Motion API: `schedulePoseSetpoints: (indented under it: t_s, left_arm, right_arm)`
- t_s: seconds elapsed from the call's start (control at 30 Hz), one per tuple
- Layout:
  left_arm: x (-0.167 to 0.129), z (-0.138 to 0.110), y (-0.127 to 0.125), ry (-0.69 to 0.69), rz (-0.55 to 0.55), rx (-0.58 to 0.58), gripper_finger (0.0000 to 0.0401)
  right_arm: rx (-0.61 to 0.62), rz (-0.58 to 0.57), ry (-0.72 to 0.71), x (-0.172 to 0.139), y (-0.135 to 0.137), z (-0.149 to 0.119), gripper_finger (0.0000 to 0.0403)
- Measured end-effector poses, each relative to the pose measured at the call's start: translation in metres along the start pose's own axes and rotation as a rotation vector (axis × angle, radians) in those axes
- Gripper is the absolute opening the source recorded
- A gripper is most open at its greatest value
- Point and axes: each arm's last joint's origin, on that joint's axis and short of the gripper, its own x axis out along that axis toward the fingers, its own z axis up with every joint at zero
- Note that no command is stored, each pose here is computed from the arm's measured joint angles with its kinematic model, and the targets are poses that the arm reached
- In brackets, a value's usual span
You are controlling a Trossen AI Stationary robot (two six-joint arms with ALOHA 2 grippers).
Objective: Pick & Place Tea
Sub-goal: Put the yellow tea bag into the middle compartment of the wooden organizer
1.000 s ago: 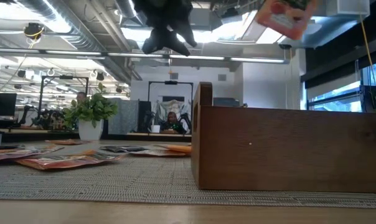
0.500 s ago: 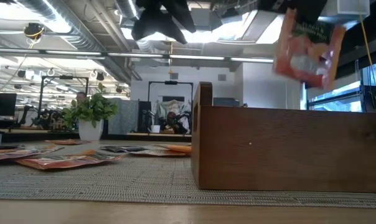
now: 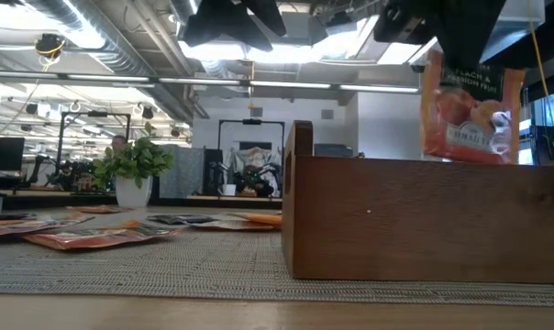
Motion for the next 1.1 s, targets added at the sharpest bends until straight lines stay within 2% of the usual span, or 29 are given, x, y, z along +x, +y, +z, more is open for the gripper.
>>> schedulePoseSetpoints:
  t_s: [0.43, 1.1]
  left_arm:
    - [-0.0008, -0.0015, -0.0016, -0.006, 0.003, 0.005, 0.0123]
    - [-0.0008, -0.0015, -0.0016, -0.006, 0.003, -0.01, 0.0123]
  right_arm:
    - [-0.008, 0.039, 0.016, 0.0036, 0.0031, 0.0008, 0.0]
    - [-0.016, 0.014, 0.006, 0.0036, 0.0025, 0.0012, 0.0]
